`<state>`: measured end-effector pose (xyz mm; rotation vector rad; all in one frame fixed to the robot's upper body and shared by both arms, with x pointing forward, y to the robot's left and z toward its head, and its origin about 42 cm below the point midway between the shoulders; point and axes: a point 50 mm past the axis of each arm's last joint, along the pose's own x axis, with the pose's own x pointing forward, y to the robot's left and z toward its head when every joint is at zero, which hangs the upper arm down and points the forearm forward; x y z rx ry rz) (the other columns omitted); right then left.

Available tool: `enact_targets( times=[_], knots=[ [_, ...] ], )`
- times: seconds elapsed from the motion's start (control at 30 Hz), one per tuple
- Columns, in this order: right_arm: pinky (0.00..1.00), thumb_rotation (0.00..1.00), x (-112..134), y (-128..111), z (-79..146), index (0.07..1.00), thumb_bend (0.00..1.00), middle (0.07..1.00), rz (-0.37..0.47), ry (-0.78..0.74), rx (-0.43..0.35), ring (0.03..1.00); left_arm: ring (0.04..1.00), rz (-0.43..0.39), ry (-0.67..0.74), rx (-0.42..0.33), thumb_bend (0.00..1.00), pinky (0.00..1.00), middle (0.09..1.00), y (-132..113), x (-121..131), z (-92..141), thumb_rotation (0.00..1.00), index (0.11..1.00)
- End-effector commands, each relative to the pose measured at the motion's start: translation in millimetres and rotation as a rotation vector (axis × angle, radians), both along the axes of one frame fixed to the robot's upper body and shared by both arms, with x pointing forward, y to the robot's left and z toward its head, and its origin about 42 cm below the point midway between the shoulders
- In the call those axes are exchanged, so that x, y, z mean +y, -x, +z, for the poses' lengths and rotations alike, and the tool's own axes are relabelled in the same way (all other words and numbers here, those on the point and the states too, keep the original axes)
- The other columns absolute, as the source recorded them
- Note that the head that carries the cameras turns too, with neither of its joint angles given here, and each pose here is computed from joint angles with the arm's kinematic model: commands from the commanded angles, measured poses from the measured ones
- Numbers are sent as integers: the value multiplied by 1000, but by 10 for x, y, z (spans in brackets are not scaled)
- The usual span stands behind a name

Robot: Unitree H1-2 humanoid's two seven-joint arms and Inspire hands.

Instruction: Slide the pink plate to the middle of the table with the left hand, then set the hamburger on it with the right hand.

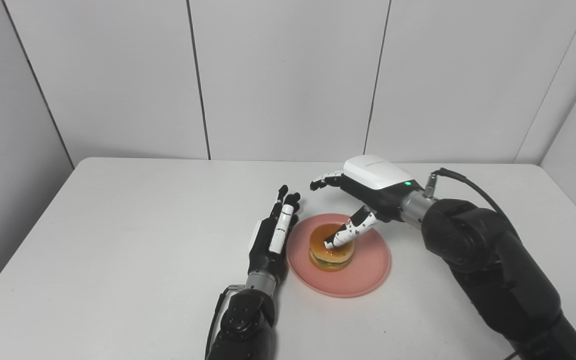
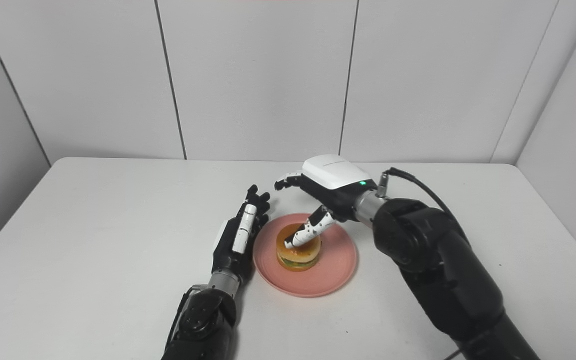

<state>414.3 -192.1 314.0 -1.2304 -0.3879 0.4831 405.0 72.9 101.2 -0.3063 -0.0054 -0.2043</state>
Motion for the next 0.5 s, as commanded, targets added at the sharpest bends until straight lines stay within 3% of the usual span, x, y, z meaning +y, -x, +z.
enact_targets(
  times=[0.0, 0.1, 0.23, 0.33, 0.47],
  knots=[
    [630, 507, -91, -9, -4, 778, 888, 779, 14, -168, -68, 741, 968, 25, -38, 101, 713, 1000, 951, 234, 163, -405, 822, 999],
    [653, 591, -183, -34, -232, 788, 817, 795, -8, -402, -16, 755, 970, 48, -59, 72, 725, 1000, 938, 233, 191, -382, 785, 959],
    [669, 756, -156, -53, -740, 784, 848, 777, -104, -1005, 183, 746, 982, 87, -82, -1, 779, 1000, 954, 245, 221, -319, 743, 958],
    [729, 804, -138, -63, -971, 793, 861, 798, -158, -1217, 237, 774, 976, 117, -106, -50, 795, 1000, 956, 262, 247, -301, 734, 978],
    [792, 790, -159, -89, -1267, 818, 857, 813, -204, -1396, 239, 814, 991, 151, -130, -84, 777, 1000, 972, 277, 310, -304, 760, 999]
  ],
)
